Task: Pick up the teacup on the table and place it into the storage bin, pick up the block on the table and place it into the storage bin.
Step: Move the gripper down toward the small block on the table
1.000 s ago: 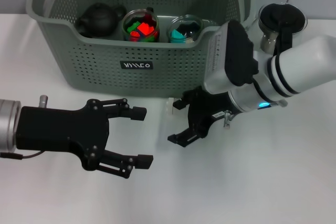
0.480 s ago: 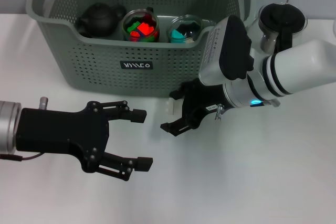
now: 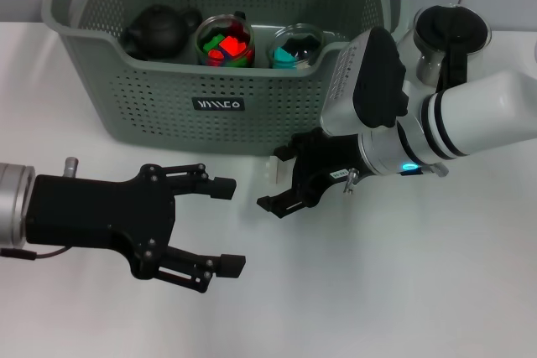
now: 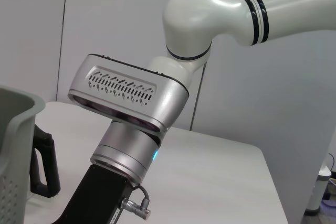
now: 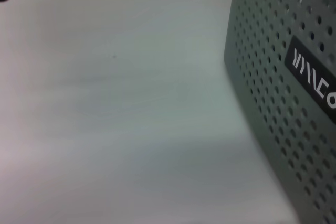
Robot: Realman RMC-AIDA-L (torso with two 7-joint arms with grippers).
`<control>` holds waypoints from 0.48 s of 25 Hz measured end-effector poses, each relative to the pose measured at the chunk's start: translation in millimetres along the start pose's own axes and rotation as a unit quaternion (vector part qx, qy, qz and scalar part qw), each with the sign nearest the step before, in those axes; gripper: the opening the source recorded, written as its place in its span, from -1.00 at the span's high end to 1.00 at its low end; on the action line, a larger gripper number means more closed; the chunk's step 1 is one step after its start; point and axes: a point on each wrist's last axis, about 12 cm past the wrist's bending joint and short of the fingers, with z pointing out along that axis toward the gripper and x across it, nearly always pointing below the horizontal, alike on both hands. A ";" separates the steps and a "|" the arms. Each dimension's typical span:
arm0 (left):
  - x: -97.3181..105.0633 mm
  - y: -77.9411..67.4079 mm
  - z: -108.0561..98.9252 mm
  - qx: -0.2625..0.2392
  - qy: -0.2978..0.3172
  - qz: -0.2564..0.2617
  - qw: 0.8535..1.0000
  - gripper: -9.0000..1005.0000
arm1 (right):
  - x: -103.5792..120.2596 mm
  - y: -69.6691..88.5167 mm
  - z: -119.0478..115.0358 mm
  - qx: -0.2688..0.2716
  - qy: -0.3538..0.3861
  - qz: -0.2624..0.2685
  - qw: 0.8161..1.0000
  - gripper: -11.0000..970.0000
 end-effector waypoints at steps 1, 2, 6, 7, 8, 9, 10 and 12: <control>-0.3 -0.2 -0.1 0.001 0.000 -0.003 1.000 -0.93 | 0.3 0.1 0.0 0.000 0.000 0.000 1.000 -0.91; -0.3 -0.2 -0.1 0.001 0.000 -0.004 1.000 -0.93 | 0.6 0.2 0.0 0.000 0.000 0.001 1.000 -0.91; -0.7 0.1 0.1 0.001 0.001 -0.005 1.000 -0.93 | 0.7 1.4 0.7 -0.002 -0.004 0.002 1.000 -0.91; -0.8 0.1 0.4 0.002 0.001 -0.005 1.000 -0.93 | 0.8 2.2 1.1 -0.004 -0.005 0.002 1.000 -0.91; -0.9 0.1 0.6 0.003 0.001 -0.005 1.000 -0.93 | 0.6 2.8 1.5 -0.005 -0.006 0.002 1.000 -0.91; -0.9 0.0 0.8 0.003 0.001 -0.005 1.000 -0.93 | 0.5 3.4 1.9 -0.006 -0.007 0.003 1.000 -0.91; -1.0 -0.3 0.8 0.004 0.000 -0.005 1.000 -0.93 | 0.2 3.9 2.3 -0.007 -0.008 0.003 1.000 -0.91; -1.2 -1.1 0.8 0.008 0.000 -0.004 1.000 -0.93 | 0.9 4.8 2.9 -0.008 -0.007 0.005 1.000 -0.91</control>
